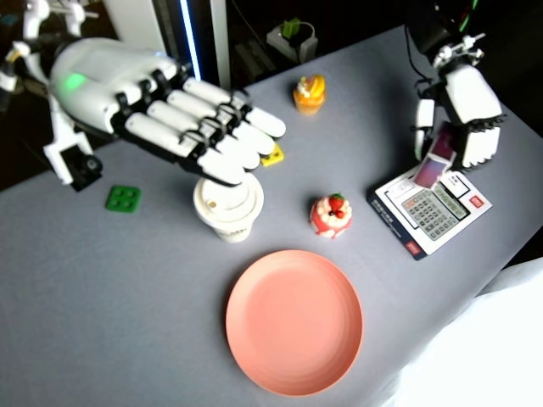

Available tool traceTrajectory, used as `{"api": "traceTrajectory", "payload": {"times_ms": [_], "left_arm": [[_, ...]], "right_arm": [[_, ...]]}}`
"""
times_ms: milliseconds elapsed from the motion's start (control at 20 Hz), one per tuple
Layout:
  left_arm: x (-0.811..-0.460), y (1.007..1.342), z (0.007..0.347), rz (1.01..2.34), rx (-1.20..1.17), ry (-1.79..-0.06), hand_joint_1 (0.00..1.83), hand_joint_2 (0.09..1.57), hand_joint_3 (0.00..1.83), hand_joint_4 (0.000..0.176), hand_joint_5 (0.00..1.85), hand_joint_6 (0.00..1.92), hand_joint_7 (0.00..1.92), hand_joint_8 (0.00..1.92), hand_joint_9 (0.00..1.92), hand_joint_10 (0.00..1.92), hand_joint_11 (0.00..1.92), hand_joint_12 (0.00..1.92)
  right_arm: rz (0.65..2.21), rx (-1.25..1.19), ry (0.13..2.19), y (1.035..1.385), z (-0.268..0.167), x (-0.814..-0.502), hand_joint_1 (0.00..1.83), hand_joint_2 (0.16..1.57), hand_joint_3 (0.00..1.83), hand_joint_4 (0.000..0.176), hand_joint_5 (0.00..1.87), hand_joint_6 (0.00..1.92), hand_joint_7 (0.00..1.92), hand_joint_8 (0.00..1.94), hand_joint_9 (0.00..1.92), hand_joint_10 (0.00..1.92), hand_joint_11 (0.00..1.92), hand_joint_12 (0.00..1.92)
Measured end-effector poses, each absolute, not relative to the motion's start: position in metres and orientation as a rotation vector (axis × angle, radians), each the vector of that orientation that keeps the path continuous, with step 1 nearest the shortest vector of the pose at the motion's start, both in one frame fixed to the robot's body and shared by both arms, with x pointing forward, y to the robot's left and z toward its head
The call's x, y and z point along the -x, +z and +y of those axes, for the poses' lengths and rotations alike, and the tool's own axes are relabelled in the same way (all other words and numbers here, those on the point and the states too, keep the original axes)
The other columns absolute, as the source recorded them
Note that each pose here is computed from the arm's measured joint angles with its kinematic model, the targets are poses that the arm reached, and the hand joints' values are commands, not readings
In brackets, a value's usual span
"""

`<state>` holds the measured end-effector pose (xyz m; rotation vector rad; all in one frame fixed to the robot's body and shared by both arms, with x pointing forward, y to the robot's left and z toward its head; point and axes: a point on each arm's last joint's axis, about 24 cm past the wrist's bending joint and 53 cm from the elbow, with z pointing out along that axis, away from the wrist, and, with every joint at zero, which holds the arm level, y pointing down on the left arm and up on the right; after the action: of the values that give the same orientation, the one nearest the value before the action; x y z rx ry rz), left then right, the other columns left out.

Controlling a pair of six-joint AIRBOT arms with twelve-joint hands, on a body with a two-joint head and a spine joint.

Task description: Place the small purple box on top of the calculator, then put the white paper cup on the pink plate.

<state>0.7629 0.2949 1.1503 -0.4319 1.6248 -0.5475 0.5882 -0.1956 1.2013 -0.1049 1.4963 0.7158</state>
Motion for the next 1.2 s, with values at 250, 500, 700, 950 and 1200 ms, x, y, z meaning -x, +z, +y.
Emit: {"api": "traceTrajectory", "payload": {"times_ms": [250, 500, 700, 950, 1200], "left_arm": [[-0.776, 1.137, 0.298, 1.668, 0.519, -0.565, 1.01, 1.16, 0.0, 0.0, 0.42, 0.08, 0.44, 0.27, 0.37, 0.48, 0.09, 1.53], [-0.777, 1.131, 0.288, 1.696, 0.498, -0.573, 0.88, 1.0, 0.0, 0.088, 0.01, 0.0, 0.01, 0.0, 0.0, 0.0, 0.0, 0.33], [-0.772, 1.132, 0.272, 1.703, 0.446, -0.588, 0.72, 0.95, 0.0, 0.168, 0.0, 0.0, 0.0, 0.0, 0.0, 0.0, 0.0, 0.0], [-0.746, 1.174, 0.265, 1.588, 0.337, -0.664, 0.67, 1.04, 0.02, 0.174, 0.0, 0.0, 0.0, 0.0, 0.0, 0.0, 0.0, 0.0], [-0.705, 1.196, 0.265, 1.503, 0.239, -0.707, 0.63, 1.14, 0.02, 0.152, 0.0, 0.0, 0.0, 0.0, 0.0, 0.0, 0.0, 0.0]], "right_arm": [[1.499, 0.096, 0.714, 1.2, -0.199, -0.59, 0.34, 1.25, 0.0, 0.0, 0.0, 0.0, 0.0, 0.0, 0.0, 0.0, 0.0, 0.0], [1.5, 0.096, 0.72, 1.2, -0.197, -0.589, 0.35, 1.26, 0.0, 0.0, 0.0, 0.0, 0.0, 0.0, 0.0, 0.0, 0.0, 0.0], [1.506, 0.095, 0.72, 1.198, -0.198, -0.589, 0.35, 1.24, 0.0, 0.0, 0.0, 0.0, 0.0, 0.0, 0.0, 0.0, 0.0, 0.0], [1.518, 0.064, 0.782, 1.197, -0.195, -0.587, 0.56, 1.13, 0.0, 0.0, 0.0, 0.0, 0.0, 0.0, 0.0, 0.0, 0.03, 0.01], [1.609, 0.02, 0.849, 1.178, -0.205, -0.588, 0.52, 1.01, 0.01, 0.0, 0.0, 0.0, 0.0, 0.0, 0.0, 0.0, 0.0, 0.52]]}}
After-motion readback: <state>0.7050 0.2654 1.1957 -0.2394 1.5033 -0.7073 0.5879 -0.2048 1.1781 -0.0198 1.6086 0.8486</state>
